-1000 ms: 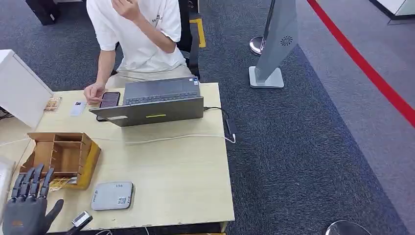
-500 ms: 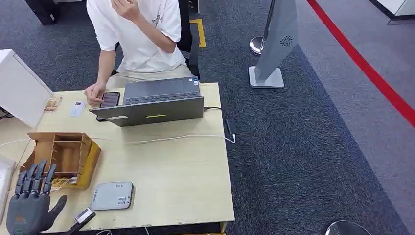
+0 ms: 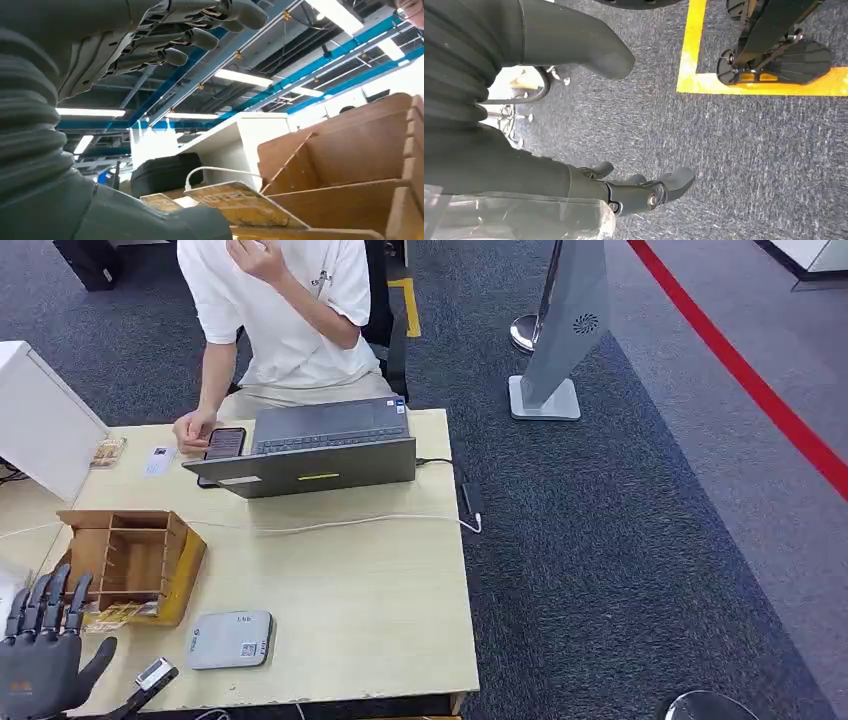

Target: Pass the card to the sensor for recognition and then transmit it.

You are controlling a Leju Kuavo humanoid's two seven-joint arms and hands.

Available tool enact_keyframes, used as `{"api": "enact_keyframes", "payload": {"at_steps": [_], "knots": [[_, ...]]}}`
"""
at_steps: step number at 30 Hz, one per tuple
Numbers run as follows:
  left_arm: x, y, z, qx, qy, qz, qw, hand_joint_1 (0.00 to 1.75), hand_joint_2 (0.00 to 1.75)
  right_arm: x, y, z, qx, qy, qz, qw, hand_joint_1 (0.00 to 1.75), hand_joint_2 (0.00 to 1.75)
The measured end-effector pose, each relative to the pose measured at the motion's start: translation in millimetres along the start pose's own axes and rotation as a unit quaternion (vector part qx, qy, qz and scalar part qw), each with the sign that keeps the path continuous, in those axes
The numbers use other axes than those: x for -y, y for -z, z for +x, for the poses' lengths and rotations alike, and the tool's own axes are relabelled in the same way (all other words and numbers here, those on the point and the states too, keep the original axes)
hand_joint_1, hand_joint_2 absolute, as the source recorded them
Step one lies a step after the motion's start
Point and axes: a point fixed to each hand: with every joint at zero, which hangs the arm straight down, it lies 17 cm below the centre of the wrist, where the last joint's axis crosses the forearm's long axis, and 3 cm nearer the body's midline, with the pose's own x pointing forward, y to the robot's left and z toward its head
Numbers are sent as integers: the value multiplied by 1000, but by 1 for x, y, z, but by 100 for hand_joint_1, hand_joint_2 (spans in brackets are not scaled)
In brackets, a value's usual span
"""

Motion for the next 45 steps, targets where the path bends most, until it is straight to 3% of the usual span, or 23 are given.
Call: {"api": "enact_keyframes", "payload": {"at_steps": [24,45], "knots": [[18,2,-27,-21,14,-25,999,0,175,3,0,0,3,-13,-2,1000,0,175],[25,-1,-26,-21,10,-35,999,0,175,3,0,0,3,-21,2,1000,0,175]]}}
